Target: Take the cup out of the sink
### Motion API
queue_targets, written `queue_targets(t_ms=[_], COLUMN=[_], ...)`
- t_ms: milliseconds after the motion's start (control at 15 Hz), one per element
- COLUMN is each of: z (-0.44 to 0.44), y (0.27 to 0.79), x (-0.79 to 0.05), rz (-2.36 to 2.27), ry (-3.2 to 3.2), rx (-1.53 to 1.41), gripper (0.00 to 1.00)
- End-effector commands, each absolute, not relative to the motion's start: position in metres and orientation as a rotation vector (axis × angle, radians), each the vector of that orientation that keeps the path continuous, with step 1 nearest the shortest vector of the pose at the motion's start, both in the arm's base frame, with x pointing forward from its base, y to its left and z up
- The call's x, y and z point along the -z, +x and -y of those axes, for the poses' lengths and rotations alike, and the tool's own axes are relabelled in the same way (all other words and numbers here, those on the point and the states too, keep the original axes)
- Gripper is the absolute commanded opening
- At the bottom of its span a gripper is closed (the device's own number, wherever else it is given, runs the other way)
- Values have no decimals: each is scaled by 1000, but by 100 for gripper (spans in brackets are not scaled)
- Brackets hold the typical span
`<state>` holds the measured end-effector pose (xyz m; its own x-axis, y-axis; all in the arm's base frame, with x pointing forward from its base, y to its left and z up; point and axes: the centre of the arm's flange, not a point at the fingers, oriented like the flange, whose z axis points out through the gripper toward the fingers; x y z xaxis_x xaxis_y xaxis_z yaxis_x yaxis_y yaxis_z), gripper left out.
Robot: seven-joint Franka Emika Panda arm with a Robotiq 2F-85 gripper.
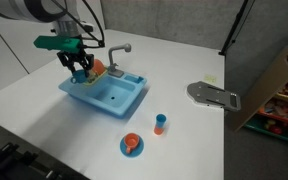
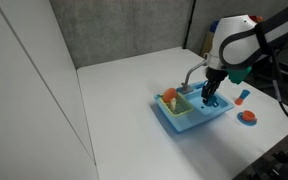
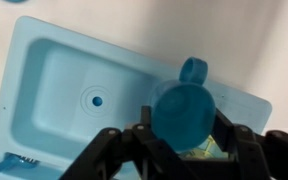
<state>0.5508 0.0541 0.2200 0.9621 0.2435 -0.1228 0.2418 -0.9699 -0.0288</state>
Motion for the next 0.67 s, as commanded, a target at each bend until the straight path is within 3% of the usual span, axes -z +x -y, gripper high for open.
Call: queue_targets(t_ms=[0, 267, 333, 600], z=[-64, -73, -73, -73], y=[532, 537, 536, 536], x=[-236, -227, -227, -225], rz=[624, 648, 654, 655], ry=[-3052, -3039, -3036, -3035], rx=[-199, -198, -201, -208], gripper=[34, 34, 59, 59])
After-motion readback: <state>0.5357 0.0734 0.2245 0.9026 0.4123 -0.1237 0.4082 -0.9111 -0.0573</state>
